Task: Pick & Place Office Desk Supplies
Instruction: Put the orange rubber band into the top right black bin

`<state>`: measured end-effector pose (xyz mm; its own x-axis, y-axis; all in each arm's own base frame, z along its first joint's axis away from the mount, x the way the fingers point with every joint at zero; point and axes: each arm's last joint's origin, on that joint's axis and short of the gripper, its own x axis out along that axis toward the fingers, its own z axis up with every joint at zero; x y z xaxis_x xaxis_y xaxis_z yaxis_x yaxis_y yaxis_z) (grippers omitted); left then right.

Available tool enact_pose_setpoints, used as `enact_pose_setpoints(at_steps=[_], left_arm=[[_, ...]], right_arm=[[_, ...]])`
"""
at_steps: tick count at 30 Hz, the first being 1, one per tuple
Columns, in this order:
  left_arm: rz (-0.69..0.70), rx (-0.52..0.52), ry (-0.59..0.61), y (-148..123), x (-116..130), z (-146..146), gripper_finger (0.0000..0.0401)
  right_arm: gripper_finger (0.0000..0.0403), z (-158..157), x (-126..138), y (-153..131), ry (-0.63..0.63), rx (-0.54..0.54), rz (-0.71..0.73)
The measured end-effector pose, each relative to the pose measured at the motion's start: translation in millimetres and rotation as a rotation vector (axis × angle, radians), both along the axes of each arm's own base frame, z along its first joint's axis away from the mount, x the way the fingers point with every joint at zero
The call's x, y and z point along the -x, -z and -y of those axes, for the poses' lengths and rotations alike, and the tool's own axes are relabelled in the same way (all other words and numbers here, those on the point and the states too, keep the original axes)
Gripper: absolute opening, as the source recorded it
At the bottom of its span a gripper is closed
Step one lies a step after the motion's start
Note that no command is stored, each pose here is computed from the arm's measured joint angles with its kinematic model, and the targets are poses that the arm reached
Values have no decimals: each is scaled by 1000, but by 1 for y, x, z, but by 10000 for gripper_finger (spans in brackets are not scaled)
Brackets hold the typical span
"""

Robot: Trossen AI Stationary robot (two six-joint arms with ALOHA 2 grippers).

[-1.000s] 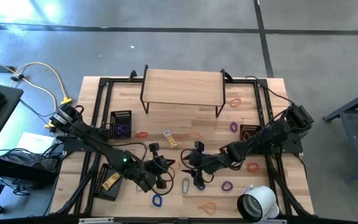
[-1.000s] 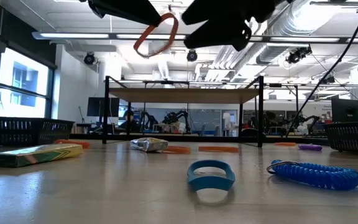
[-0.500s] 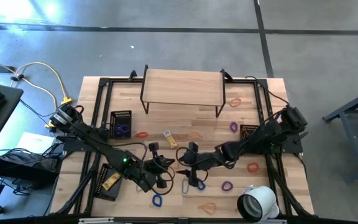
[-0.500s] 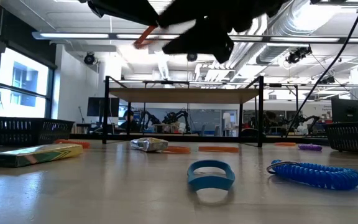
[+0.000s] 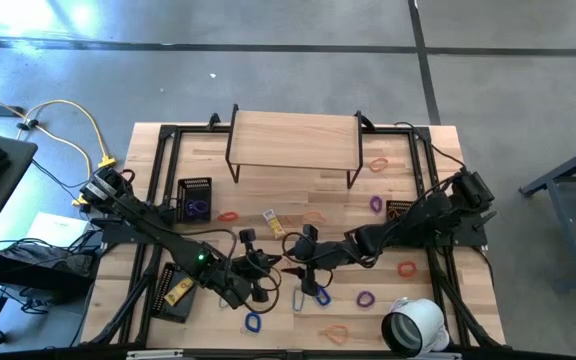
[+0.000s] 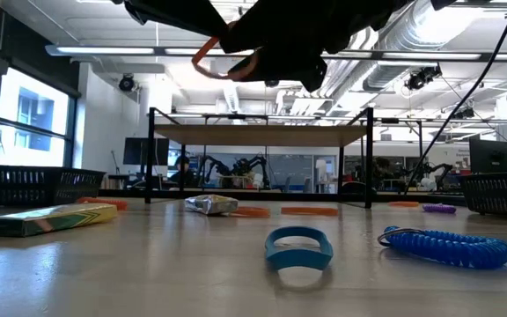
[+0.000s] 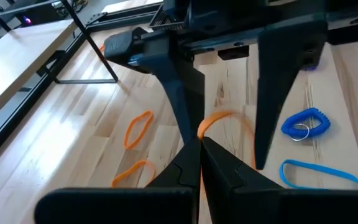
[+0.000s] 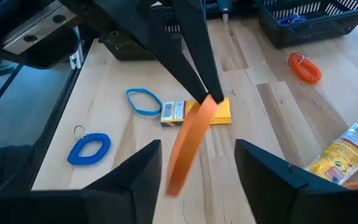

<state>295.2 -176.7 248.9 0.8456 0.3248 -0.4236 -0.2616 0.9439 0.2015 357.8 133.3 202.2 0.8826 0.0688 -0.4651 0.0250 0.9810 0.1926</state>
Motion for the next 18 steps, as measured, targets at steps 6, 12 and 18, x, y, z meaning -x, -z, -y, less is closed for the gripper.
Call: enact_pose_setpoints(at_steps=[6, 12, 18], left_arm=[[0, 0, 0, 0, 0, 0, 0], [-1, 0, 0, 0, 0, 0, 0], [-1, 0, 0, 0, 0, 0, 1]], right_arm=[[99, 0, 2, 2, 41, 60, -17], [9, -7, 6, 3, 16, 133, -13], [3, -9, 6, 2, 20, 154, -9]])
